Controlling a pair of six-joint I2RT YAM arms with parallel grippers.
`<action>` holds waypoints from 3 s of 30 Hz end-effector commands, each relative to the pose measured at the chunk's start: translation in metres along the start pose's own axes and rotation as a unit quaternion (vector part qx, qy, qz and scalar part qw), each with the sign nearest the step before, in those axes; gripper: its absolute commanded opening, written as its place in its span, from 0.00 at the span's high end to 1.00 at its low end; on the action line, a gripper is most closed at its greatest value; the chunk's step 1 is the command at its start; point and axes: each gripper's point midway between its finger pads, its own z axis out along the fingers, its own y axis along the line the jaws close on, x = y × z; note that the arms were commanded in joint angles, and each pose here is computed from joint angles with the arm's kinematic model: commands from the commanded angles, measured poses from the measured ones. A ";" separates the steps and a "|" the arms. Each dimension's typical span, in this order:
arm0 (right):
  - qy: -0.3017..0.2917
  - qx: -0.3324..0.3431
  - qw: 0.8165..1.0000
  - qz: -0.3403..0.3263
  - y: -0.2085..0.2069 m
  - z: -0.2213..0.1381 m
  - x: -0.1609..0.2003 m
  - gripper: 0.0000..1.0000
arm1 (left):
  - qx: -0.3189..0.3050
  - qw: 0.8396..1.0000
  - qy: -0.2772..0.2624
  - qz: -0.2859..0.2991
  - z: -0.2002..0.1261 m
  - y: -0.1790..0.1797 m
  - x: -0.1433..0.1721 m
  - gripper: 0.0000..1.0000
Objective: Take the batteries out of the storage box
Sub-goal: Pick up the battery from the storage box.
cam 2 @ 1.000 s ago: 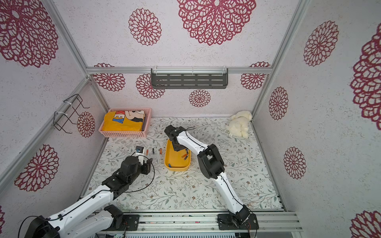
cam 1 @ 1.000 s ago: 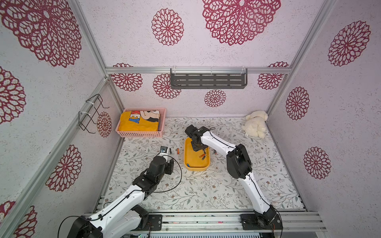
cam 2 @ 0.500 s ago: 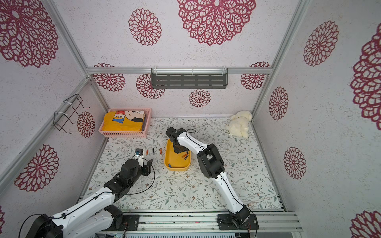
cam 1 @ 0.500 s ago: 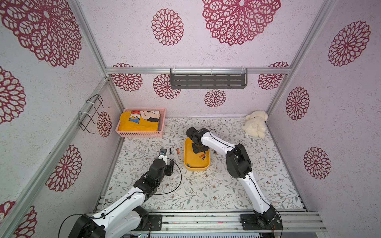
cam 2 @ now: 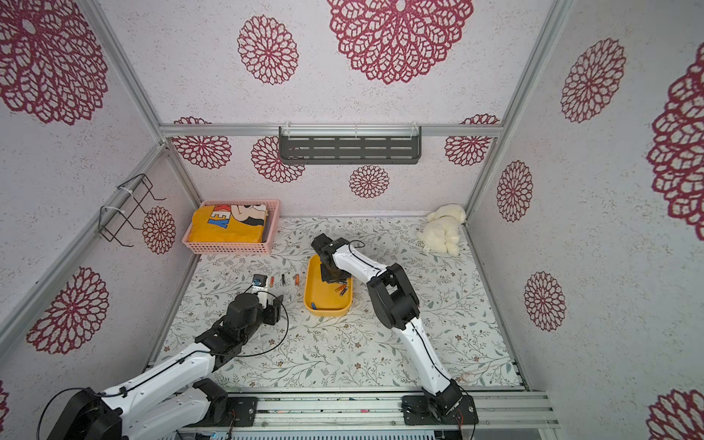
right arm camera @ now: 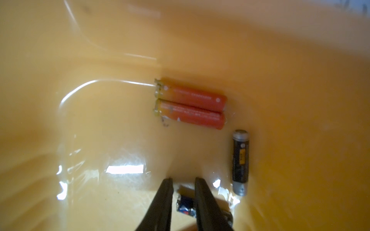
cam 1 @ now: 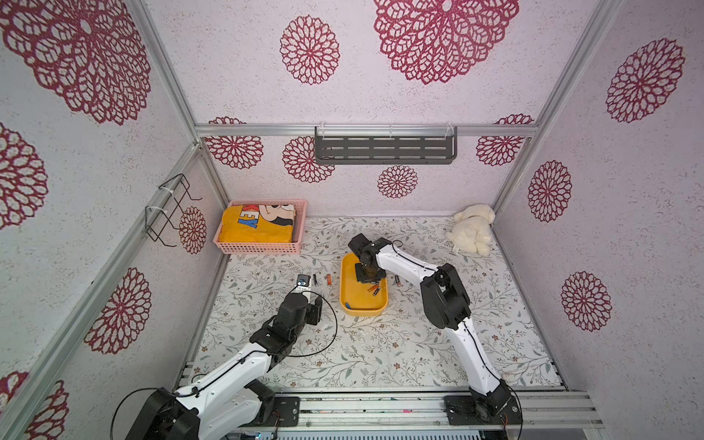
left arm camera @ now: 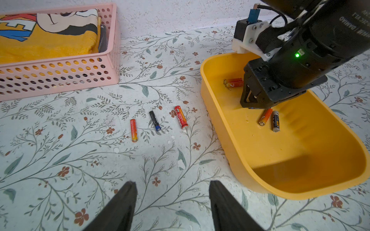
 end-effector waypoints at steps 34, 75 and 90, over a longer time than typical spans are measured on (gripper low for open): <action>-0.002 -0.005 0.966 -0.259 -0.010 -0.036 0.007 0.60 | -0.006 1.000 0.002 0.001 0.009 -0.003 -0.013 0.37; -0.066 -0.135 0.977 -0.149 0.019 -0.063 -0.063 0.98 | -0.021 1.000 0.013 -0.008 0.020 -0.012 -0.047 0.34; -0.128 -0.102 0.986 0.008 -0.091 -0.132 -0.061 0.98 | 0.013 1.000 0.005 0.012 0.027 -0.044 -0.075 0.34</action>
